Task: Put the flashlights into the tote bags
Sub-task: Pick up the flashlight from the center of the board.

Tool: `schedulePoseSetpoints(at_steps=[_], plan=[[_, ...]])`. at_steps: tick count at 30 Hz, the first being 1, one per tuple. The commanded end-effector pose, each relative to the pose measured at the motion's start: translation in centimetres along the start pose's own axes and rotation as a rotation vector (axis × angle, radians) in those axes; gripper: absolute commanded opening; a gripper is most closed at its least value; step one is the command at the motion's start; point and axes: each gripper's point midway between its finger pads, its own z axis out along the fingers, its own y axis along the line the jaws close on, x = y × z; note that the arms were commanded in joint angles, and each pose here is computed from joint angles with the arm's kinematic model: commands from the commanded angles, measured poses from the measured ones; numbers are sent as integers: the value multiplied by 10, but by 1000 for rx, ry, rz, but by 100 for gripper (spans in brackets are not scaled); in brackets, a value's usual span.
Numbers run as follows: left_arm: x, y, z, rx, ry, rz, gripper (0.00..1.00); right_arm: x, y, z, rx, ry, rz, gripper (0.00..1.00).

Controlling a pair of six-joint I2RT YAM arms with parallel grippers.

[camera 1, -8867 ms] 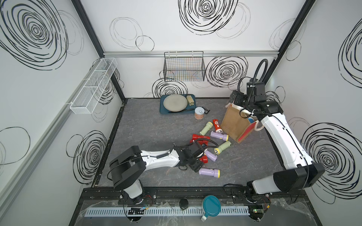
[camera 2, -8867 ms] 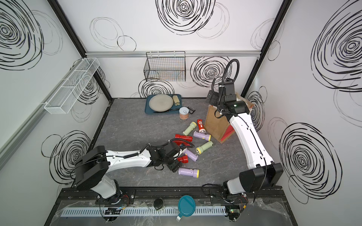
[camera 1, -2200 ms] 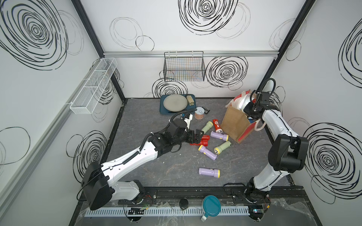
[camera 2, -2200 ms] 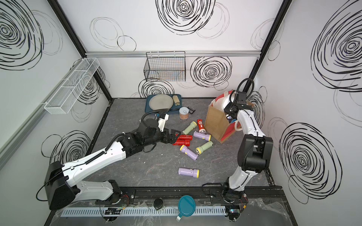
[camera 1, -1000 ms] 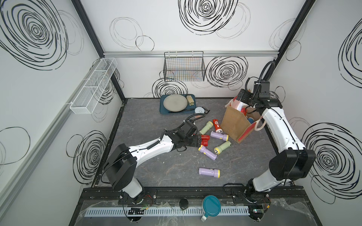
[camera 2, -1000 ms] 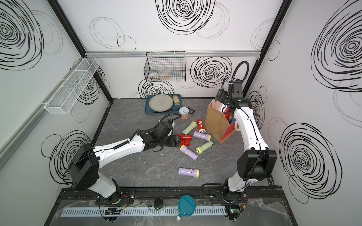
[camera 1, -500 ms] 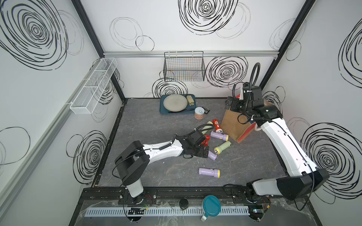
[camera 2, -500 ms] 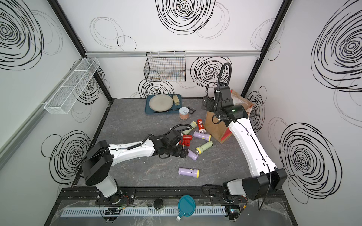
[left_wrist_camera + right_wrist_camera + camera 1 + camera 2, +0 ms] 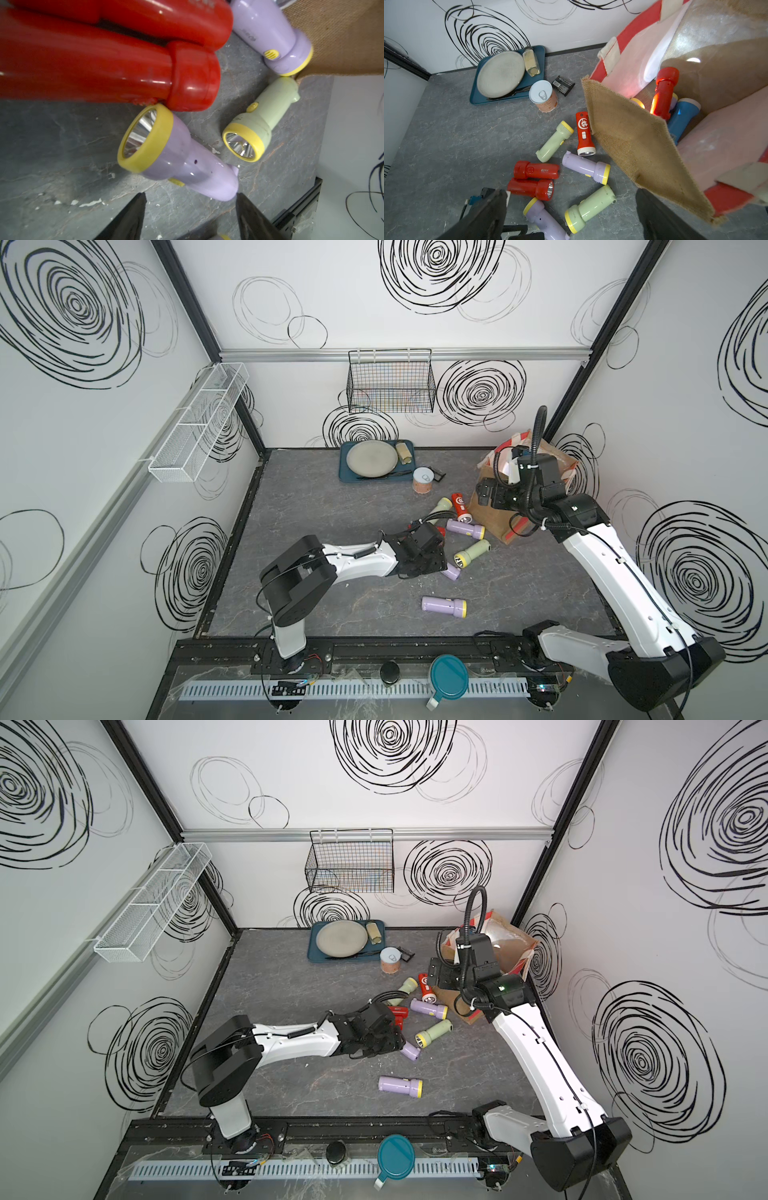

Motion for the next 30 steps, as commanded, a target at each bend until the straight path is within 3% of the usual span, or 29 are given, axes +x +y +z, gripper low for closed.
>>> schedulePoseSetpoints(at_steps=[1, 8, 11, 22, 30], plan=[[0, -7, 11, 4, -28, -92, 69, 1, 4, -6, -37, -28, -21, 100], [8, -10, 23, -70, -26, -79, 68, 12, 4, -4, -71, -38, -19, 100], [11, -7, 24, -89, -32, -86, 72, 14, 2, -5, -72, -39, -14, 100], [2, 12, 33, -210, -82, -91, 72, 16, -5, -9, -86, -42, -1, 100], [7, 35, 22, -296, -76, -32, 60, 10, -5, -14, -84, -60, 0, 100]])
